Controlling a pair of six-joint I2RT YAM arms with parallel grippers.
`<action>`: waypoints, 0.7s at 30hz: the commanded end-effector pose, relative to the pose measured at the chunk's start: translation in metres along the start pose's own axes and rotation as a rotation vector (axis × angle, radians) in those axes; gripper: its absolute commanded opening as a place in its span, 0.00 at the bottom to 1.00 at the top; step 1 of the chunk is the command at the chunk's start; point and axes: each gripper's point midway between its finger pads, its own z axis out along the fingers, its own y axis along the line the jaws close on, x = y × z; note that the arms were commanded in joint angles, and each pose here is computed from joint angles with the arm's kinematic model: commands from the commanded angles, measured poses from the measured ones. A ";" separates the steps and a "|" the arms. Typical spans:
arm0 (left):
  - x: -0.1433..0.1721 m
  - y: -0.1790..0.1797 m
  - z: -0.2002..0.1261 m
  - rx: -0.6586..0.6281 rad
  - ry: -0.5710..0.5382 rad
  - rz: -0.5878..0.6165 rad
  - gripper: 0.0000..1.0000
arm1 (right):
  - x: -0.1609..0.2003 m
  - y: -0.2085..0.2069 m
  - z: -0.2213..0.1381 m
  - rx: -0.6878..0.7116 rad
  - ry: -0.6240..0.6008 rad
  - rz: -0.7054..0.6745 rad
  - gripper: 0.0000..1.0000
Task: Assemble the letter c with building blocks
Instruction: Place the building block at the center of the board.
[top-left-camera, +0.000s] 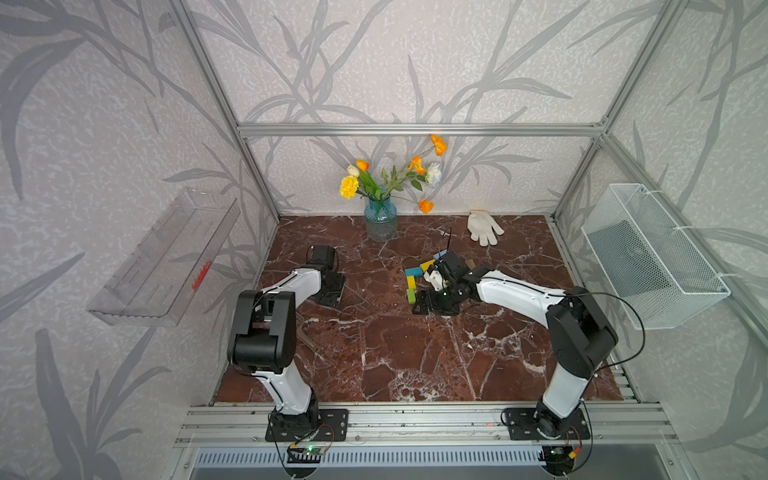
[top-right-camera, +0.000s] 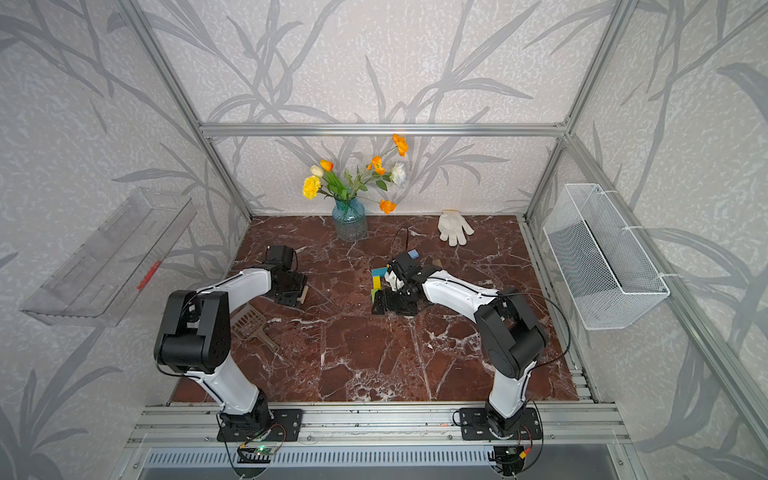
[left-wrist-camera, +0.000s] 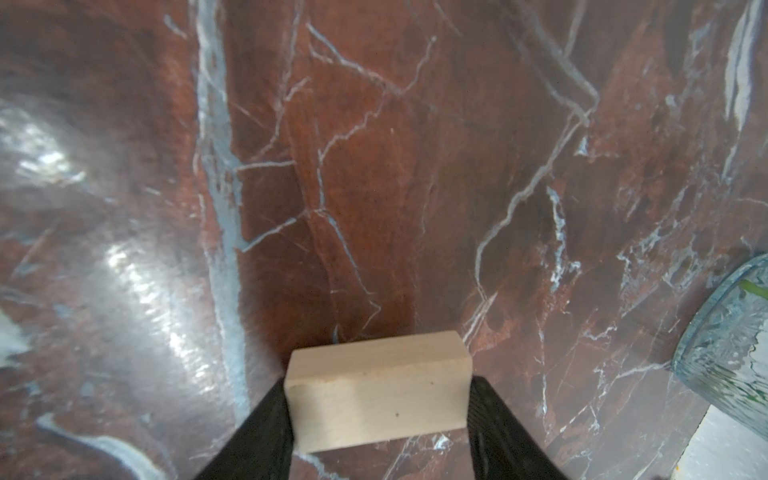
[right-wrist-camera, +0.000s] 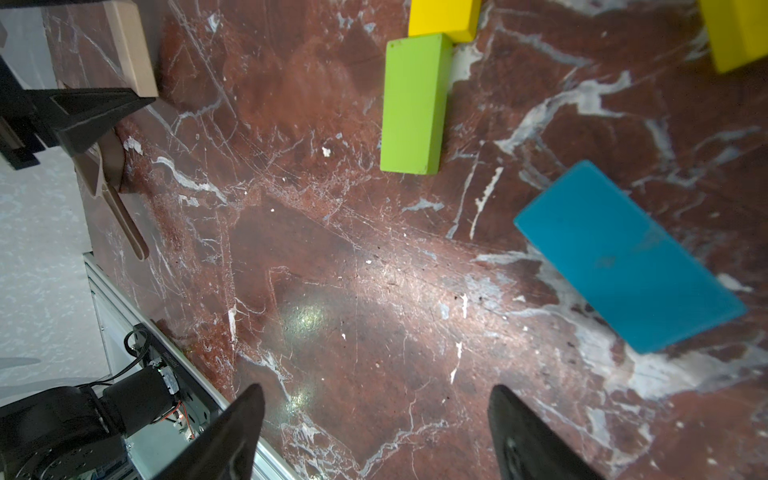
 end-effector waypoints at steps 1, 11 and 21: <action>-0.004 -0.005 0.001 0.011 -0.002 -0.056 0.60 | -0.006 0.008 -0.004 -0.010 -0.013 -0.022 0.84; -0.003 -0.008 0.005 0.007 0.004 -0.107 0.69 | -0.002 0.006 -0.004 -0.007 -0.002 -0.034 0.85; -0.001 -0.016 -0.007 0.039 0.021 -0.062 0.74 | -0.004 0.003 -0.013 0.031 -0.026 -0.084 0.85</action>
